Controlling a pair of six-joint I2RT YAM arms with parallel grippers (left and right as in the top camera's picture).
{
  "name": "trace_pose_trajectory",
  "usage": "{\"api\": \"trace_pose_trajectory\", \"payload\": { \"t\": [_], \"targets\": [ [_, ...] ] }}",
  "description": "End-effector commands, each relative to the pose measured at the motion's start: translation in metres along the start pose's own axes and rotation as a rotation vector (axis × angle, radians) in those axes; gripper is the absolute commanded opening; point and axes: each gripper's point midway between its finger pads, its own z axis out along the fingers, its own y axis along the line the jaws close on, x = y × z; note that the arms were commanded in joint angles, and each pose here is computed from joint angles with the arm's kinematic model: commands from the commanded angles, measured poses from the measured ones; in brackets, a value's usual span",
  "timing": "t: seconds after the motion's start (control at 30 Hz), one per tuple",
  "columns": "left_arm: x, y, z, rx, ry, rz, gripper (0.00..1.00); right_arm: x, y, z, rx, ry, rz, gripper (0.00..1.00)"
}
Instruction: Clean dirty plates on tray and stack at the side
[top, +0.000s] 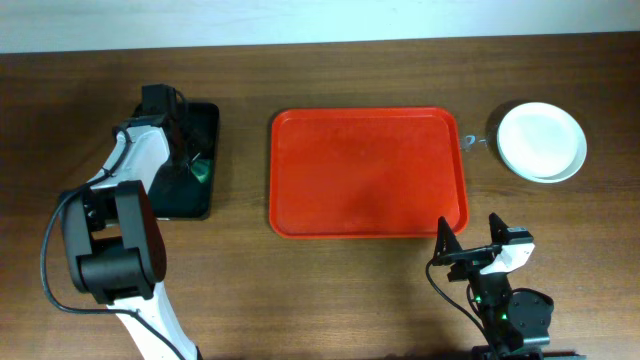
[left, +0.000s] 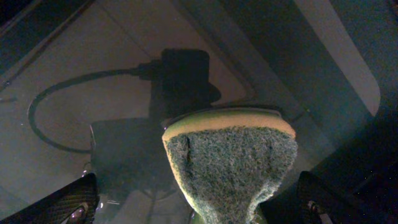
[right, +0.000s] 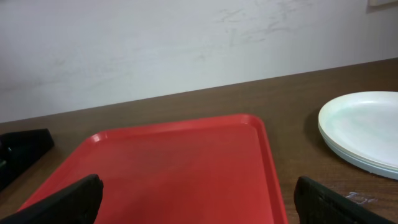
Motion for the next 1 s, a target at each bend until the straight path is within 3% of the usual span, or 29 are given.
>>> {"api": "trace_pose_trajectory", "payload": {
  "t": [0.0, 0.3, 0.4, 0.63, 0.73, 0.83, 0.97],
  "targets": [
    [-0.011, -0.002, -0.009, 0.013, -0.028, -0.004, 0.99, 0.002, -0.001, 0.000, 0.009, 0.001, -0.013, 0.99],
    [-0.011, -0.002, -0.009, 0.012, -0.029, -0.004, 0.99, 0.002, -0.001, 0.000, 0.009, 0.001, -0.013, 0.99],
    [-0.027, 0.010, -0.019, -0.059, -0.121, -0.009, 0.99, 0.002, -0.001, 0.000, 0.009, 0.001, -0.013, 0.99],
    [-0.061, -0.003, -0.121, 0.082, -0.303, -0.037, 0.99, 0.002, -0.001, 0.000, 0.009, 0.001, -0.013, 0.98],
    [-0.062, 0.028, -0.167, -0.033, -0.375, 0.098, 0.99, 0.002, -0.001, 0.000, 0.009, 0.001, -0.013, 0.99],
    [-0.059, 0.038, -0.203, 0.002, -0.445, 0.136, 0.99, 0.002, -0.001, 0.000, 0.009, 0.001, -0.013, 0.99],
    [-0.040, 0.038, -0.232, 0.206, -0.632, 0.209, 0.99, 0.002, -0.001, 0.000, 0.009, 0.001, -0.013, 0.98]
  ]
}}
